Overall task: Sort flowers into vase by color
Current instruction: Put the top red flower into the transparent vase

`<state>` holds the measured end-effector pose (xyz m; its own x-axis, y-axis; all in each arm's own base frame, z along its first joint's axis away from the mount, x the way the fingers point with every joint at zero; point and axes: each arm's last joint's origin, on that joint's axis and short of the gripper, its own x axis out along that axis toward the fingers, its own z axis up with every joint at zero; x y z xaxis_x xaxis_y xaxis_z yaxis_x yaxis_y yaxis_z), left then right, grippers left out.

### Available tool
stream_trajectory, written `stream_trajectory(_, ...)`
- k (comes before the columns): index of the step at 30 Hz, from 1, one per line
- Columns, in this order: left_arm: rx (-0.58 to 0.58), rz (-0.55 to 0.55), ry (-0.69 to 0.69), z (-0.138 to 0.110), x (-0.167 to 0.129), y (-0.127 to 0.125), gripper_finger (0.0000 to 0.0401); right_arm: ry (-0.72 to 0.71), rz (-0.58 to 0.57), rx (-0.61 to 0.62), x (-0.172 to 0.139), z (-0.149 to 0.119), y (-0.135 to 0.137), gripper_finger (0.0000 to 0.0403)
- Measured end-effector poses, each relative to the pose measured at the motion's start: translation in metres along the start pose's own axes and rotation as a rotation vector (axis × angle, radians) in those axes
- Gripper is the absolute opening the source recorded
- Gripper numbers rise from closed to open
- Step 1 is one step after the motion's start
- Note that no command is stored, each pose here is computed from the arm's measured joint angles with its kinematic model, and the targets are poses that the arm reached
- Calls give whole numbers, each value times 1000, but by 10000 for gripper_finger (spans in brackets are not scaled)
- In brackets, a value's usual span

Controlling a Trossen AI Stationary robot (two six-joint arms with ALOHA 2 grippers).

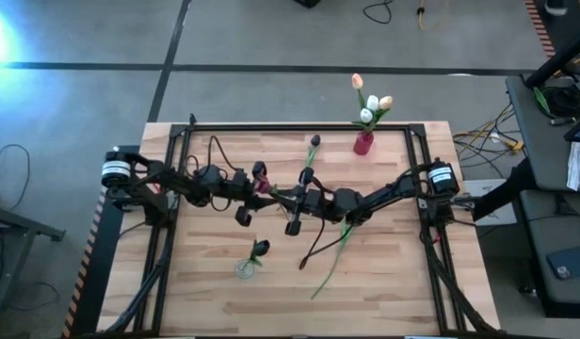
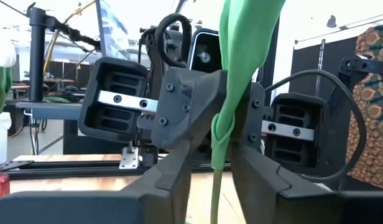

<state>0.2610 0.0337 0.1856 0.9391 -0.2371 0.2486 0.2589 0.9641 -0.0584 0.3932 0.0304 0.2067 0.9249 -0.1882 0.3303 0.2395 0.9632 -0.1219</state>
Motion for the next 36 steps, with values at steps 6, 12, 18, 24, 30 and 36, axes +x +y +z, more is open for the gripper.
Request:
stream_trajectory(6, 2, 10, 0, 0, -1, 3, 13, 6, -11, 2, 1, 0, 0, 28)
stream_trajectory(12, -10, 43, 32, -2, -4, 10, 4, 39, -86, -72, 1, 1, -2, 75)
stream_trajectory(18, -10, 68, 44, -2, -6, 15, 2, 198, -75, -51, 1, 17, -7, 143)
stream_trajectory(24, 14, 82, 64, 1, -9, 18, 1, 348, -49, -68, -6, 42, -14, 188)
stream_trajectory(30, 27, 97, 116, 11, -13, 16, 0, 476, -129, -132, -22, 63, -21, 170)
stream_trajectory(36, 52, 84, 82, 34, -32, -2, 0, 539, -179, -136, -49, 62, -25, 67)
